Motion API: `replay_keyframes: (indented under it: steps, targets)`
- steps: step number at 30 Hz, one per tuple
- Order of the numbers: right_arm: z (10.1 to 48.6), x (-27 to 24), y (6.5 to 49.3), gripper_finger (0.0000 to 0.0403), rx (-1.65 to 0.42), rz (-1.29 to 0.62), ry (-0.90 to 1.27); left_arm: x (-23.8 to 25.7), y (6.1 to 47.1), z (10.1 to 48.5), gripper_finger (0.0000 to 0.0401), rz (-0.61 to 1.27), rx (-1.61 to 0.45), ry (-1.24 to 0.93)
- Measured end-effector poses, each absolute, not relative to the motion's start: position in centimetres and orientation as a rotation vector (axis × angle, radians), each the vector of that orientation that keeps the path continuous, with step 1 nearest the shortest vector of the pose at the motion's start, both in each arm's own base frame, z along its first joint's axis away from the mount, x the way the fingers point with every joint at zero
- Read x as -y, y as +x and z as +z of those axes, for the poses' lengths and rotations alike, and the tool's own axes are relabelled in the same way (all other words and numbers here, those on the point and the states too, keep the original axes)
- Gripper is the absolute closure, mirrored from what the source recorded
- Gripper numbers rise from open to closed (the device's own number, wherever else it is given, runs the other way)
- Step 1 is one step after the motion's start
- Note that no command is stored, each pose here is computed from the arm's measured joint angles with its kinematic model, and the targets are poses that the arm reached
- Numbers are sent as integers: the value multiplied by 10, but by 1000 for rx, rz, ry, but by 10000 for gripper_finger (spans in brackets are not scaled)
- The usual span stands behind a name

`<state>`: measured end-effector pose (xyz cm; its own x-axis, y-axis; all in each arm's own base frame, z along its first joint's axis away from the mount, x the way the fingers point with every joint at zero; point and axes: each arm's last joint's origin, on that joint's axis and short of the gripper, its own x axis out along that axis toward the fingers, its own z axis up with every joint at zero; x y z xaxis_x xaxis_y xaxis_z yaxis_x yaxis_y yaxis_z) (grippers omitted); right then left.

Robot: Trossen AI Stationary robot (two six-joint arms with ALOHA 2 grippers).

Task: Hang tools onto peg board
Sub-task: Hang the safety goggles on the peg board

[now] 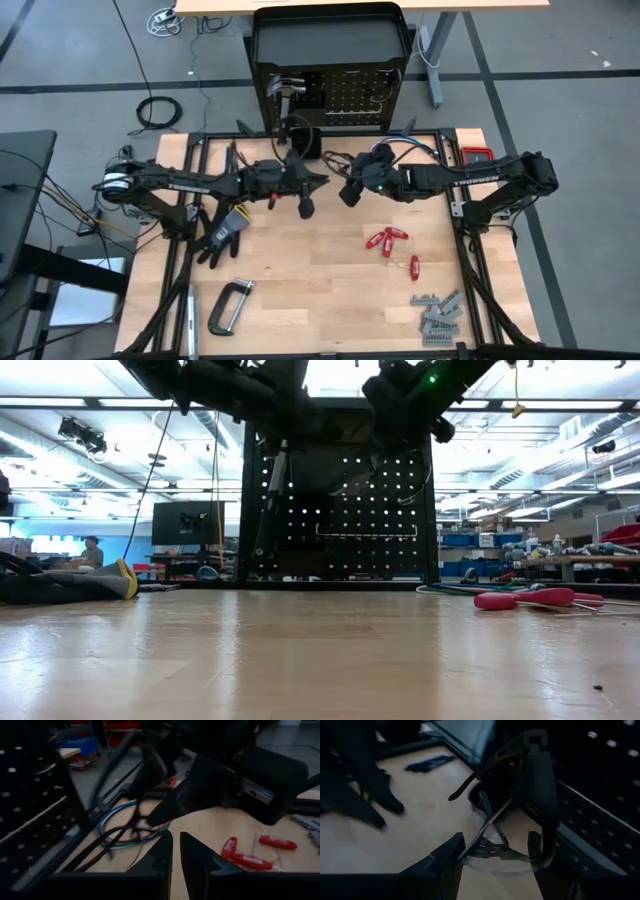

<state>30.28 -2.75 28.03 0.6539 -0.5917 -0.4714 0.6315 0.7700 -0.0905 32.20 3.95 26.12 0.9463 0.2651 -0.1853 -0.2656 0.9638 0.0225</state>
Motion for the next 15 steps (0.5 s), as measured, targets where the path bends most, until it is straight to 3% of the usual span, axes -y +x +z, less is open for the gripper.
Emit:
replay_keyframes:
  steps: [9, 15]
  targets:
    - [278, 26, 302, 192, -524, -671, 105, -56, 327, 255, 362, 461, -137, -49]
    - [277, 26, 301, 192, -535, -680, 119, -60, 322, 266, 362, 474, -94, -50]
